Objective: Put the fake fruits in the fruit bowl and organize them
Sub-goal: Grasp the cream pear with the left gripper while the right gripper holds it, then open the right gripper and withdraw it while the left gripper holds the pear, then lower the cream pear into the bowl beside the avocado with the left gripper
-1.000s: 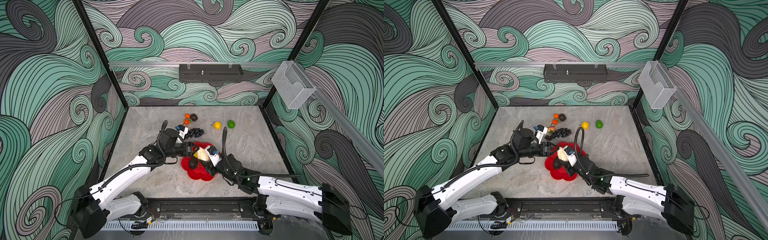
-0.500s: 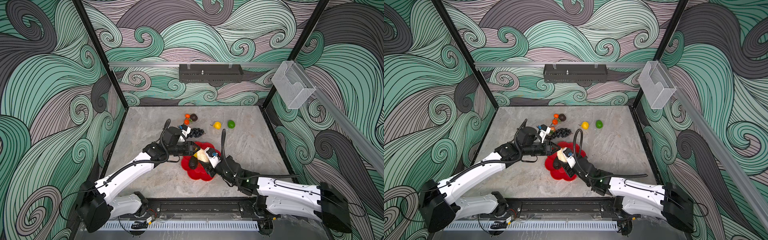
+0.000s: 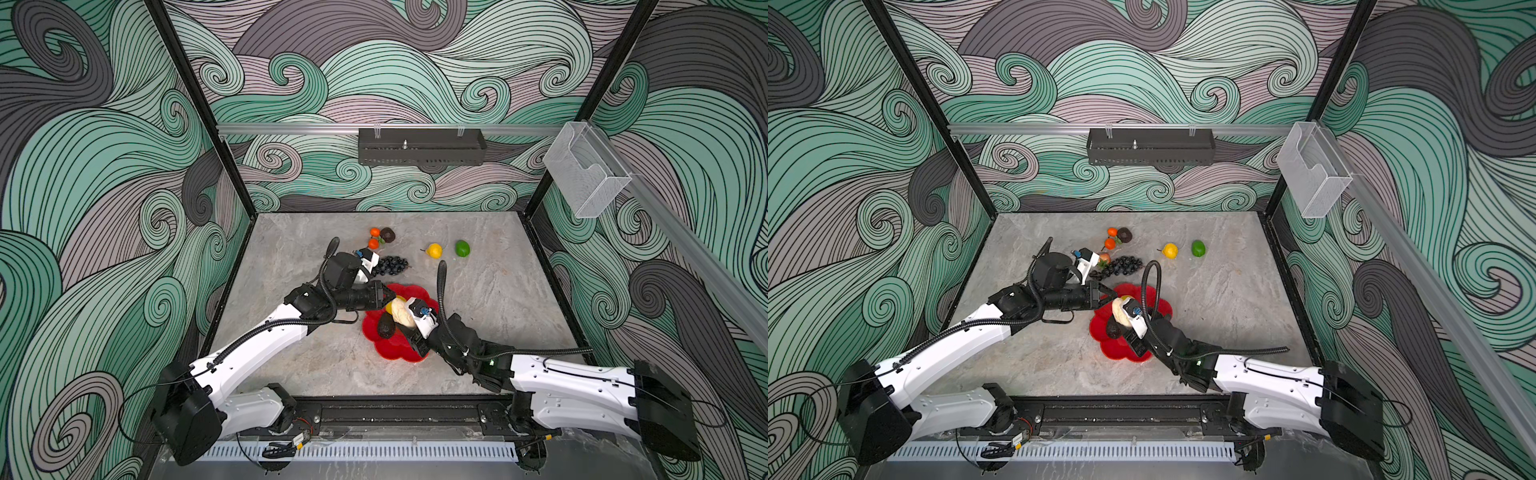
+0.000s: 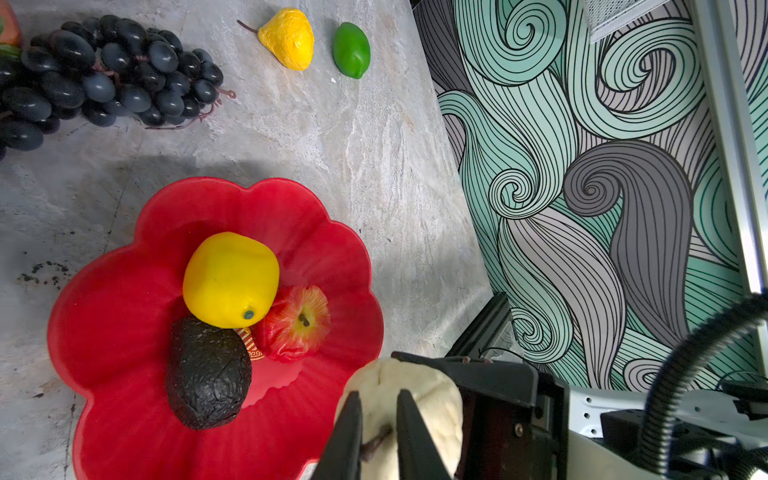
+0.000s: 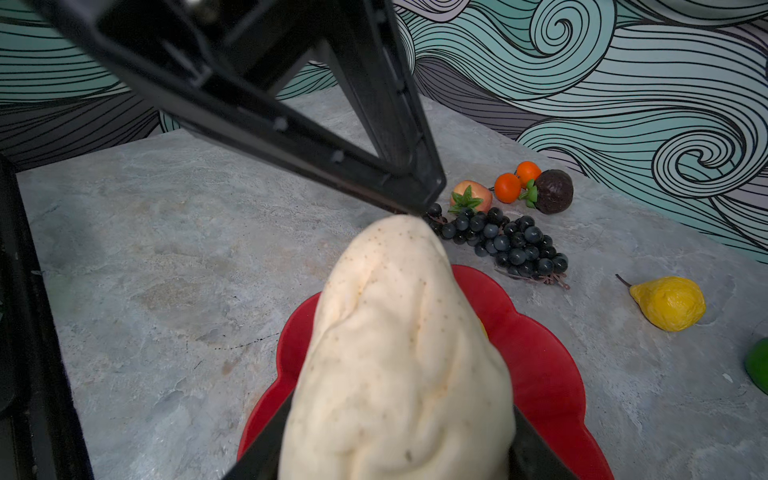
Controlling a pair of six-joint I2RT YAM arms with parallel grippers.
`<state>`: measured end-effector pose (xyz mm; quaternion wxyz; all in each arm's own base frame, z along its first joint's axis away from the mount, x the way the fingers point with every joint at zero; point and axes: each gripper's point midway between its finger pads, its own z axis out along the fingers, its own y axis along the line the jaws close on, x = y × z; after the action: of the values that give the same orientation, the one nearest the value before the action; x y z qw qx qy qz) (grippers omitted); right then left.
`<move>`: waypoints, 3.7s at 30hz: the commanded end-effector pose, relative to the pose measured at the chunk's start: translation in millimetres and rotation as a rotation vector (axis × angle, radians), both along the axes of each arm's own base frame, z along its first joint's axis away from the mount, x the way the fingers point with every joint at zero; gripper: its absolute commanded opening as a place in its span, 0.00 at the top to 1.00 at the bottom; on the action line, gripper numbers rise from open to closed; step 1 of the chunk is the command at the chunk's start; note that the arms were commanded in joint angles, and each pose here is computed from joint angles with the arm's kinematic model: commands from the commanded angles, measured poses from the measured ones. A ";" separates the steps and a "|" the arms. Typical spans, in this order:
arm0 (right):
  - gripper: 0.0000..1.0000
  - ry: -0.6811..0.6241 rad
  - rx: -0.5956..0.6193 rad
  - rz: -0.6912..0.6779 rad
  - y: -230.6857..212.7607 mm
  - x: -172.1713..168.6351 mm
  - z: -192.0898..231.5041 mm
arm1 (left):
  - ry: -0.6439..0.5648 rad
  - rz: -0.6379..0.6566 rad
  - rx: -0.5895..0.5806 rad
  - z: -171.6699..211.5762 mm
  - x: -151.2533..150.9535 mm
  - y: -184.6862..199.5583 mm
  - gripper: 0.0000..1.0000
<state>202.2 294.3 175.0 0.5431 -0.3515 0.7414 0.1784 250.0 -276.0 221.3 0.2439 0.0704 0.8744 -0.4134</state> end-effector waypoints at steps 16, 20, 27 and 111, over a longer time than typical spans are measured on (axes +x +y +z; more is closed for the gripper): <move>0.37 -0.018 0.020 -0.048 -2.8 6.1 5.5 | -0.023 -0.059 -0.042 22.4 0.5 -9.3 0.95; 0.27 -0.014 0.029 -0.072 -6.0 8.0 7.3 | -0.025 -0.075 -0.044 22.7 -0.5 -11.2 1.00; 0.03 -0.017 0.077 -0.079 -23.0 1.6 33.9 | -0.060 -0.095 -0.003 19.5 -1.1 -7.8 1.00; 0.00 0.068 0.193 -0.490 -143.9 22.0 22.4 | -0.324 -0.334 0.398 -75.2 -46.9 -27.2 0.49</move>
<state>221.2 161.5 181.3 0.5693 -0.1350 0.8007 0.1282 203.8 -309.8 133.5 0.2766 0.3360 0.8633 -0.2554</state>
